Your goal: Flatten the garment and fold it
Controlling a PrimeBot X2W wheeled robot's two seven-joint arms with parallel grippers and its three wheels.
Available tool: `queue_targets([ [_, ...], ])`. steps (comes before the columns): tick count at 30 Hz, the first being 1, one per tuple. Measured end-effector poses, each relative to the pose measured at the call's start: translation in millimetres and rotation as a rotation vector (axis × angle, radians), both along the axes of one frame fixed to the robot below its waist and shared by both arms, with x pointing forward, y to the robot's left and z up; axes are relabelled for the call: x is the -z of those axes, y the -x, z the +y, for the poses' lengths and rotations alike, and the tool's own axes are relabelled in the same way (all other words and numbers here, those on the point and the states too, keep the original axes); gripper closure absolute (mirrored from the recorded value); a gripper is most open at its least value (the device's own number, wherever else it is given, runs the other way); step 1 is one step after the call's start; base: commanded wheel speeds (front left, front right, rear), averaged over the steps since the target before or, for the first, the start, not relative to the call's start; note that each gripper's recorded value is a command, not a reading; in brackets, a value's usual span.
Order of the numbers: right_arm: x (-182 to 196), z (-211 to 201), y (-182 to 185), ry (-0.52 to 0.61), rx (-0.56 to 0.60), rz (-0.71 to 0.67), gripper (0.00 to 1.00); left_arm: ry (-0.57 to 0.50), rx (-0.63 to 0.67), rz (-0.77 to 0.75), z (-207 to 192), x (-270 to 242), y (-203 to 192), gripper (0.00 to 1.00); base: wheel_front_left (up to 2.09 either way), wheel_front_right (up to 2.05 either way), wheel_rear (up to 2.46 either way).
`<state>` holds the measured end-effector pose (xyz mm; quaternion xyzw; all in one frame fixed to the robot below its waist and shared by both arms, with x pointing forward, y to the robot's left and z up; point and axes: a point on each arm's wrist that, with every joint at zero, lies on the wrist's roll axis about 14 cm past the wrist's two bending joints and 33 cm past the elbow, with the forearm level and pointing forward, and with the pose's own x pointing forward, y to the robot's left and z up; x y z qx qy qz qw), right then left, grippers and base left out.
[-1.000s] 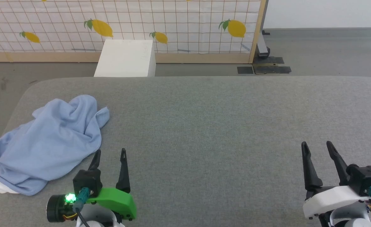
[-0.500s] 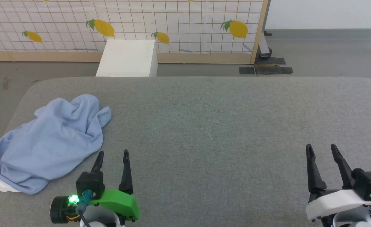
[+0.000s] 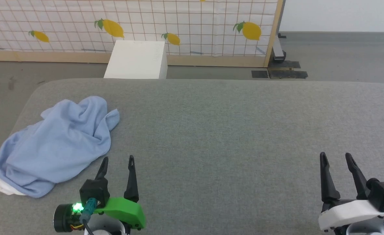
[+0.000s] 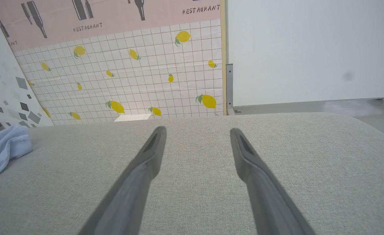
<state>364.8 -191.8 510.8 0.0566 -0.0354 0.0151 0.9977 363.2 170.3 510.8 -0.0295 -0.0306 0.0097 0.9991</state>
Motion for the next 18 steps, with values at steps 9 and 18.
queue_targets([
  [9,2.1,14.1,-7.7,0.0,-0.042,-0.003,0.0,0.014,-0.066,-0.011,19.4,-0.2,10.6,0.0,0.0,0.0,0.0],
  [18,6.7,51.2,-22.0,-0.001,-0.148,0.002,0.0,0.019,-0.18,-0.02,52.5,0.5,31.6,0.0,0.0,0.0,0.0],
])
